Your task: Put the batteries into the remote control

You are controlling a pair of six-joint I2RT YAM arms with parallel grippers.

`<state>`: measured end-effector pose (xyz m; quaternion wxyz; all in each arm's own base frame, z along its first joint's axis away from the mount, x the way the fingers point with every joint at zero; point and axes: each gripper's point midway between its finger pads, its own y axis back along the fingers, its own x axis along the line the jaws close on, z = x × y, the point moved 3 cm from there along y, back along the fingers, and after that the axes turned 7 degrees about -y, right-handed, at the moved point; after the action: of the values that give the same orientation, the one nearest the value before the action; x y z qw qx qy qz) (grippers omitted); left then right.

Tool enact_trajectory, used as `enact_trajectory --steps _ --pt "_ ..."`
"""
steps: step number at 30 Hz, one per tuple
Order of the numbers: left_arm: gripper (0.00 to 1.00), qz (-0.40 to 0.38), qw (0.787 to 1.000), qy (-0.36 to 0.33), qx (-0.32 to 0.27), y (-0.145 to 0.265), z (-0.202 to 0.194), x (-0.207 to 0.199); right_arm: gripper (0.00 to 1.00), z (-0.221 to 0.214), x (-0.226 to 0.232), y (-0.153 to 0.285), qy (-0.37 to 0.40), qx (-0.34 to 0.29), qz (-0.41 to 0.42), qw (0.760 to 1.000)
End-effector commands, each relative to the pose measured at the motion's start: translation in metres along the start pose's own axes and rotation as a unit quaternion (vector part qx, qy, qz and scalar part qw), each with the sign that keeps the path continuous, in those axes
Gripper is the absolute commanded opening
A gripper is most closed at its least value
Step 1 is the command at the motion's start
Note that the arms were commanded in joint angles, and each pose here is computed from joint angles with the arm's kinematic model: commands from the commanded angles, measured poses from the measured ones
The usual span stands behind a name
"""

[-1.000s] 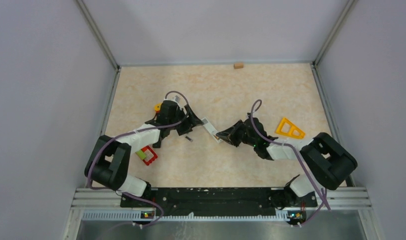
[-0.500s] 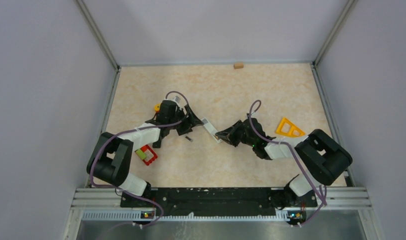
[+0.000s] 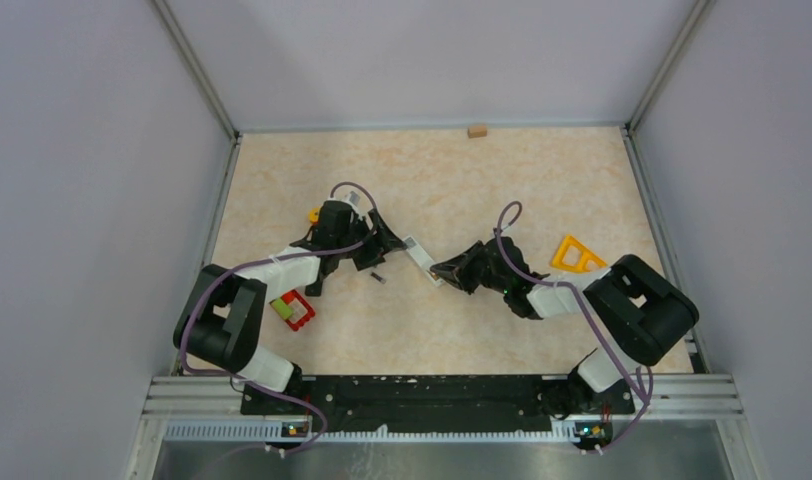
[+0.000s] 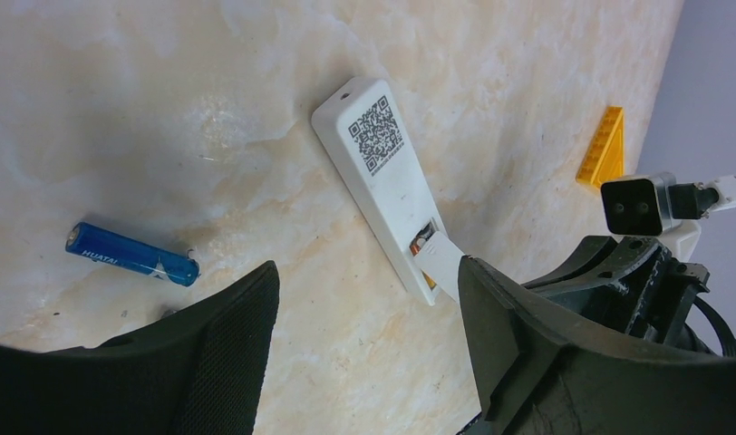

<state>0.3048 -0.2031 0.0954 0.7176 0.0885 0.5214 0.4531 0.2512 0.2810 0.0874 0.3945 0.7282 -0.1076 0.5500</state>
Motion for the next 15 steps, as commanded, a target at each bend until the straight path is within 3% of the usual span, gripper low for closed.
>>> enact_trajectory --steps 1,15 --pt "0.75 -0.016 1.000 -0.004 -0.011 -0.0001 0.0043 -0.0042 0.00 0.0056 0.0134 -0.0023 -0.003 -0.015 0.021 1.000" --pt "0.75 -0.016 1.000 -0.002 -0.010 0.0003 0.0035 -0.0032 0.00 0.0103 0.0059 -0.0063 -0.013 -0.018 0.016 1.000"
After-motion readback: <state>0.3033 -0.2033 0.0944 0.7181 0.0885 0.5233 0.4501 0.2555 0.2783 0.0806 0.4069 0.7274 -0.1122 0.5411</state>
